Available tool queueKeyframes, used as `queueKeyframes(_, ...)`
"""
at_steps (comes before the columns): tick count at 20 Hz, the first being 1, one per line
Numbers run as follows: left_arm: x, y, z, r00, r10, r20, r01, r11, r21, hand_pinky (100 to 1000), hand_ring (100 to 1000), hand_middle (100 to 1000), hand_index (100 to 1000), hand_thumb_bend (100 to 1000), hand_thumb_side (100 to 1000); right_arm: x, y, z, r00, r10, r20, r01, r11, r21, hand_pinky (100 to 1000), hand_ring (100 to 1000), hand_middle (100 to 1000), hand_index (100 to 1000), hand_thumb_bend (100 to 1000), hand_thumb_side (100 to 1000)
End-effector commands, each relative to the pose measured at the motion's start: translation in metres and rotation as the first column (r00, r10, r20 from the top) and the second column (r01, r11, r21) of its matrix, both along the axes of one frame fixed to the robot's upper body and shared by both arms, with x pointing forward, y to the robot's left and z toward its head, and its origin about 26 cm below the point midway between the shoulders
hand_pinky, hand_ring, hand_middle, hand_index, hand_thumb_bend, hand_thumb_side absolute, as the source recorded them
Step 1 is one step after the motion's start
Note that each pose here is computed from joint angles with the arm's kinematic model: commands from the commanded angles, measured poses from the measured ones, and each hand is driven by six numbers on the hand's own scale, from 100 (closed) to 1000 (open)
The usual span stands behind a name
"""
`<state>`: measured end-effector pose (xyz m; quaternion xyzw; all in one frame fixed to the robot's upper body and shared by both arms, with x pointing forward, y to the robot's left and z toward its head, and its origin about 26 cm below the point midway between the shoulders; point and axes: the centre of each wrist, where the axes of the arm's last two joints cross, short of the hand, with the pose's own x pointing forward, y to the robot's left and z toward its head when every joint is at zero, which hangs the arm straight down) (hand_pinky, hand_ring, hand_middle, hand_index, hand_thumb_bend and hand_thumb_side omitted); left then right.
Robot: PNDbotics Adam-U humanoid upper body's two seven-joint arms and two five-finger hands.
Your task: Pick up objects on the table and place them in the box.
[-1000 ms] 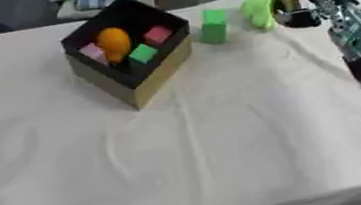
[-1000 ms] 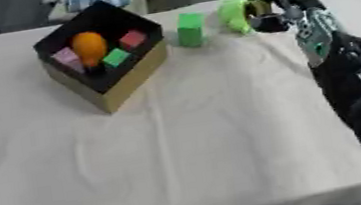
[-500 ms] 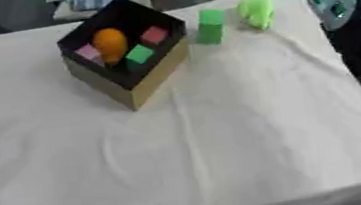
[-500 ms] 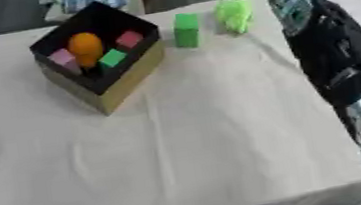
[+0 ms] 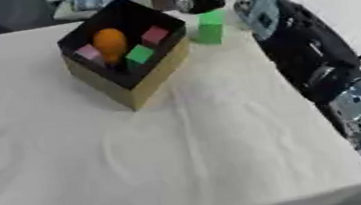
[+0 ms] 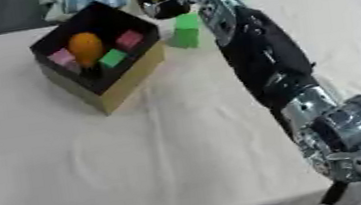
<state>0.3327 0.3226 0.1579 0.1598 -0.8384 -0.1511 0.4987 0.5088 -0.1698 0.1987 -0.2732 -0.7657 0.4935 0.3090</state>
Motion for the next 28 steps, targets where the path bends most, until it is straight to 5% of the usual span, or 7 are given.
queueKeyframes(1,0.001,-0.005,0.01,0.999,-0.029,0.03,0.029,1.0,0.009,842,634,619,809,188,669,0.0,0.015,0.006,1.0,-0.002,0.023,0.003,0.999,-0.034,625,504,340,452,100,100)
queueKeyframes(5,0.001,-0.006,0.009,0.999,-0.036,0.028,0.036,0.999,0.004,843,634,618,809,188,670,-0.002,0.027,-0.001,0.999,-0.001,0.052,0.007,0.993,-0.117,685,641,672,790,100,122)
queueKeyframes(9,0.001,-0.006,0.009,0.999,-0.034,0.026,0.034,0.999,0.002,844,633,617,810,185,672,-0.002,0.025,0.0,0.995,-0.029,0.09,0.043,0.988,-0.15,748,764,871,954,256,436)
queueKeyframes(17,0.0,-0.002,0.008,1.0,-0.016,0.023,0.016,1.0,0.006,845,632,616,810,187,672,0.005,-0.025,0.024,0.969,-0.221,0.111,0.23,0.97,-0.076,757,766,867,954,270,432)
queueKeyframes(22,-0.002,0.002,0.007,1.0,-0.001,0.021,0.001,1.0,0.009,845,632,616,809,188,674,0.007,-0.078,0.033,0.906,-0.418,0.068,0.416,0.908,0.044,771,778,893,966,193,383)
queueKeyframes(23,-0.002,0.002,0.007,1.0,0.002,0.021,-0.002,1.0,0.009,846,632,616,809,187,675,0.006,-0.088,0.032,0.892,-0.449,0.05,0.446,0.893,0.061,778,787,899,970,260,424)
queueKeyframes(28,-0.003,0.004,0.006,1.0,0.011,0.019,-0.011,1.0,0.009,846,631,616,809,186,676,0.005,-0.122,0.015,0.83,-0.554,-0.057,0.557,0.826,0.087,815,854,927,976,266,449)
